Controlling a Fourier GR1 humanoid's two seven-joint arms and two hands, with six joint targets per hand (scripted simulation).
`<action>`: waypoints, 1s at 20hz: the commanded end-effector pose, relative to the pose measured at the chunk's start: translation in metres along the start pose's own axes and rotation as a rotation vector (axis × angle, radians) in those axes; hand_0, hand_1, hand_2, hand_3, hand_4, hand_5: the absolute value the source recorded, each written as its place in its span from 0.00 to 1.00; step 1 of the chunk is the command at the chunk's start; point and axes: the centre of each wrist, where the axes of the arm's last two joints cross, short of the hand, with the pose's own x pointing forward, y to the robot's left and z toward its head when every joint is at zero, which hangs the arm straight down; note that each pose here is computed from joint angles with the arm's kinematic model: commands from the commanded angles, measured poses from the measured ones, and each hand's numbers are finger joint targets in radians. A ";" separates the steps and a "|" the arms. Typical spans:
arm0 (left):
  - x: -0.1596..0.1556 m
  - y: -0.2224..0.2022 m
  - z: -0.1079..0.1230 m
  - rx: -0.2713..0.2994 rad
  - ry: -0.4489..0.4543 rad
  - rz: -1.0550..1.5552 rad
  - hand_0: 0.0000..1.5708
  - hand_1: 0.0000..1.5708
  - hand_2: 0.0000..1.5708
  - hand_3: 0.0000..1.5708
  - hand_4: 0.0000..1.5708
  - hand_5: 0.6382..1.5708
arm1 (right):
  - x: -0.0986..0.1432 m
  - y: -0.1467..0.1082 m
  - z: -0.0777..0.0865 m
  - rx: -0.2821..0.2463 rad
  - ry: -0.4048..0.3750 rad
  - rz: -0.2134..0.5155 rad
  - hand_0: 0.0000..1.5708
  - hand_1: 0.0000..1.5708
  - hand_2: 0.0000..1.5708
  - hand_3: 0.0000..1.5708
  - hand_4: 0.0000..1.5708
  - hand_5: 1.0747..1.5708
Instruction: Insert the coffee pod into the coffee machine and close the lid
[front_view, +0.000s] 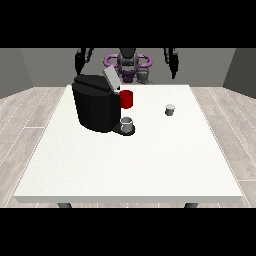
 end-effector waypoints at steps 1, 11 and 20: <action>-0.002 -0.006 0.006 -0.023 0.021 -0.009 0.00 0.00 0.00 0.00 0.17 1.00 | -0.014 -0.008 0.012 0.006 0.067 -0.034 0.00 0.00 0.00 0.00 0.08 1.00; 0.002 0.055 -0.014 -0.057 -0.148 -0.091 0.00 0.00 0.00 0.00 0.20 1.00 | -0.008 0.006 0.001 -0.159 -0.030 -0.157 0.00 0.00 0.00 0.00 0.12 1.00; 0.032 0.103 -0.060 -0.055 -0.007 -0.204 0.00 0.00 0.00 0.00 0.00 1.00 | -0.009 0.009 -0.004 -0.108 -0.088 -0.155 0.00 0.00 0.00 0.00 0.09 1.00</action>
